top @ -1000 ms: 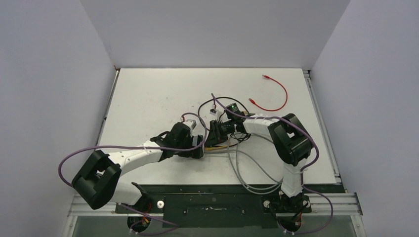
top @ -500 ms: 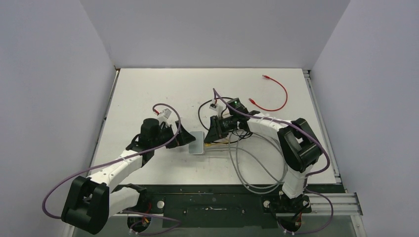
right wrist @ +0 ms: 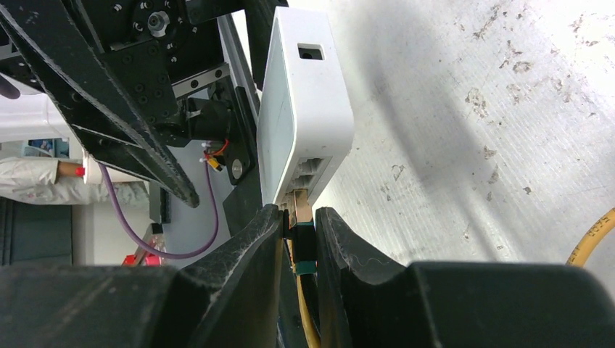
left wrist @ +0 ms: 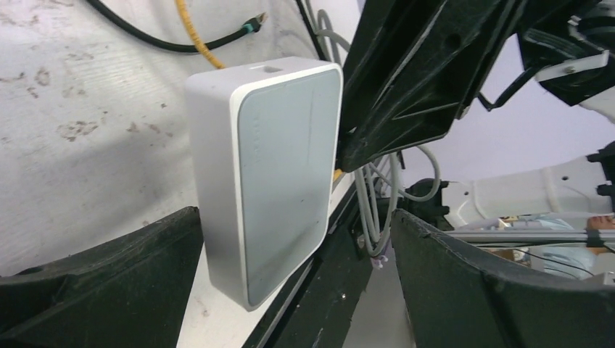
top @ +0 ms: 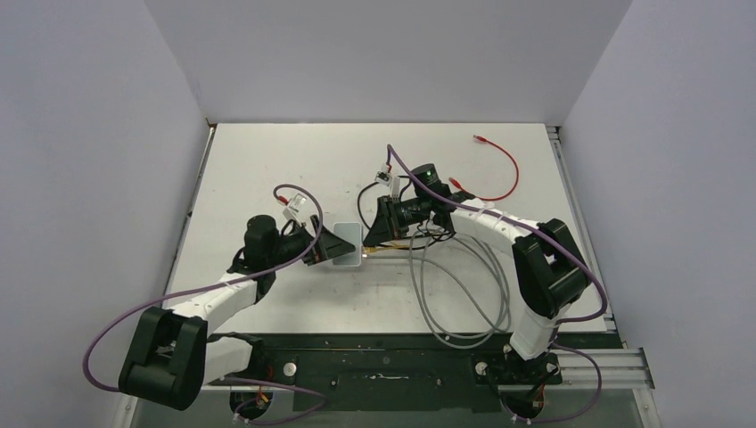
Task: Pull the plug from the switch port
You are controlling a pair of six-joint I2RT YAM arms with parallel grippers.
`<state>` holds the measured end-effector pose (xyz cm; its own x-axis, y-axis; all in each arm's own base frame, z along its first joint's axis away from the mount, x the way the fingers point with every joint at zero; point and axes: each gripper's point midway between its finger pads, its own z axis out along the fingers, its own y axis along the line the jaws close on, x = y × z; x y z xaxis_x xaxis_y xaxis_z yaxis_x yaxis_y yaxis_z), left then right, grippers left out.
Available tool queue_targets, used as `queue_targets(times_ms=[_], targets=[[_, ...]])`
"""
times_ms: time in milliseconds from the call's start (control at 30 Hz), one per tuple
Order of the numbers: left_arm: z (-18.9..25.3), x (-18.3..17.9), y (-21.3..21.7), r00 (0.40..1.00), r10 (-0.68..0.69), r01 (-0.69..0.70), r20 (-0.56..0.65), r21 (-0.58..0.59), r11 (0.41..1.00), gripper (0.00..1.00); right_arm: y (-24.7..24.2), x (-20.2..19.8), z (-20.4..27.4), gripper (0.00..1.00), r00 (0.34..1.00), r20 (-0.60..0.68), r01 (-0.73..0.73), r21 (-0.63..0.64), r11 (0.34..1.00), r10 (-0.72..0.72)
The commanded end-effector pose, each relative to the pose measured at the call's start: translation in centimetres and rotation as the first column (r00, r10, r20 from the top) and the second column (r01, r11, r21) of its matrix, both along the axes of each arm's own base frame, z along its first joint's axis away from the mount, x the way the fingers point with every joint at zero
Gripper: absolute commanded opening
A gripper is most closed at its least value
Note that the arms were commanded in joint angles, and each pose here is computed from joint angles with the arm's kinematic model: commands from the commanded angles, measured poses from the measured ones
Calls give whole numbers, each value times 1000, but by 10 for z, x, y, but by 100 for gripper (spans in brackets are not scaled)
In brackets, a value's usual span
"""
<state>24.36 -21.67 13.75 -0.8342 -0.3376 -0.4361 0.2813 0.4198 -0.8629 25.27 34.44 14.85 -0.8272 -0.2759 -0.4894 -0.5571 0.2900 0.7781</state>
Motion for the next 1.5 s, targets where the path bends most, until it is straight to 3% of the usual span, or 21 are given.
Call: queue_targets(times_ms=[0,233,367,633,900,1467], targets=[[31,2,-8,994,-44,53,99,-96,994,96,7,4,47,5,993,109,-47,116,992,35],[42,0,-12,992,-78,92,101,-143,985,74,8,7,41,5,995,90,-43,123,992,32],[49,-2,-16,988,-109,126,106,-176,976,68,10,8,42,5,996,86,-49,133,990,38],[59,0,-23,984,-144,165,109,-228,959,42,11,7,42,5,996,80,-51,137,989,40],[60,0,-25,980,-163,186,114,-235,954,0,9,9,35,5,997,71,-36,116,993,27],[63,1,-23,982,-137,163,130,-218,962,0,-13,22,-5,5,999,27,41,-98,994,-39]])
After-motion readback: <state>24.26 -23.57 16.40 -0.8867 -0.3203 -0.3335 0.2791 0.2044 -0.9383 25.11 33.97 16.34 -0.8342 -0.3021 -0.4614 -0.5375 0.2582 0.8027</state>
